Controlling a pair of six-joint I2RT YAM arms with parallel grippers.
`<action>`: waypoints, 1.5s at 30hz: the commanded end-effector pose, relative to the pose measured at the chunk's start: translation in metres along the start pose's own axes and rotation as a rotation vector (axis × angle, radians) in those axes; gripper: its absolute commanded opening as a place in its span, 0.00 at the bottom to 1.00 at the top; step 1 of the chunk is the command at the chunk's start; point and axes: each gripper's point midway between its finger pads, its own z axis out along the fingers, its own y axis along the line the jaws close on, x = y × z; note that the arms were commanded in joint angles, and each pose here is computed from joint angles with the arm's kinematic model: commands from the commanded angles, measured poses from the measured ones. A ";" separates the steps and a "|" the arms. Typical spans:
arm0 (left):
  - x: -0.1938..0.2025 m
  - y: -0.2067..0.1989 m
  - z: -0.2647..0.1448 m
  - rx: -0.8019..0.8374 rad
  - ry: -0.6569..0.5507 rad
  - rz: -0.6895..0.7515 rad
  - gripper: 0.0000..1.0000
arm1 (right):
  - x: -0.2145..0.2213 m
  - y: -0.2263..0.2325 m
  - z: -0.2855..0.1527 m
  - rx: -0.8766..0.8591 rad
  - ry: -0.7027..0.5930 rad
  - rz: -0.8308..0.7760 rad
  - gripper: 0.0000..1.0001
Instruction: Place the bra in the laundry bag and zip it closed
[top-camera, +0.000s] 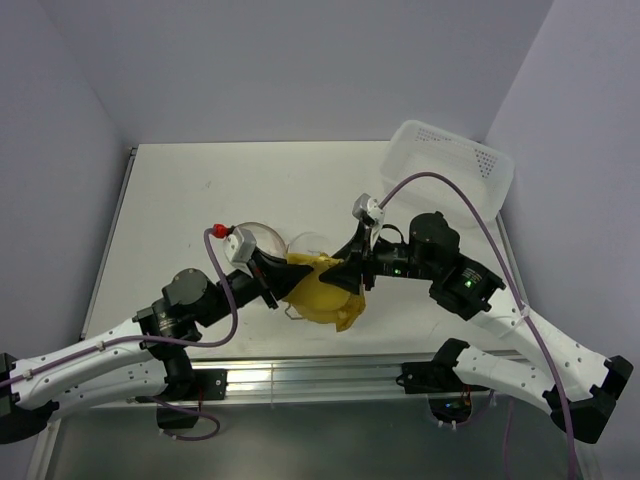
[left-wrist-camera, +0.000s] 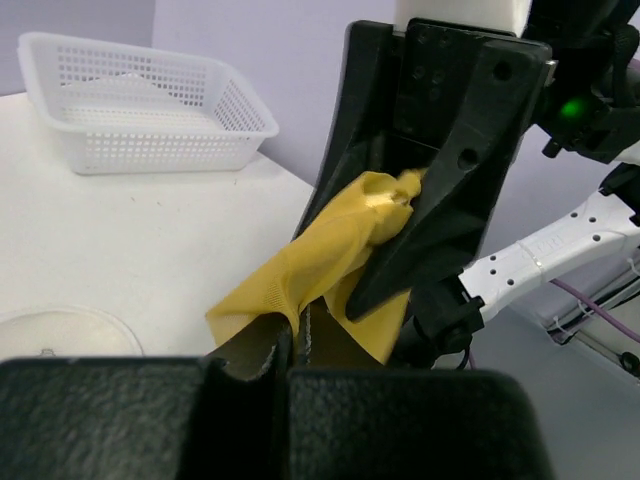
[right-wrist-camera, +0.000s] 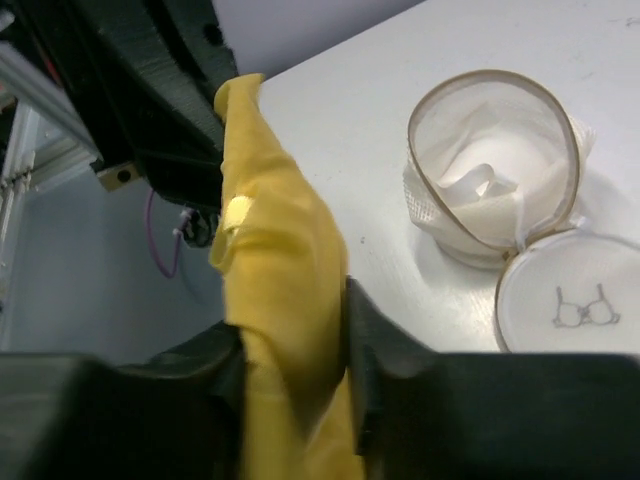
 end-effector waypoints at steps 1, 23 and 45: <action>-0.031 -0.005 -0.001 -0.017 -0.080 -0.029 0.00 | -0.012 -0.008 0.000 0.062 -0.039 -0.012 0.32; 0.034 0.166 -0.150 -0.987 -0.235 -0.323 0.70 | -0.125 -0.072 0.066 0.240 -0.439 0.077 0.00; 0.056 0.240 -0.108 -0.973 -0.126 -0.345 0.53 | -0.132 -0.122 0.117 0.229 -0.449 0.041 0.00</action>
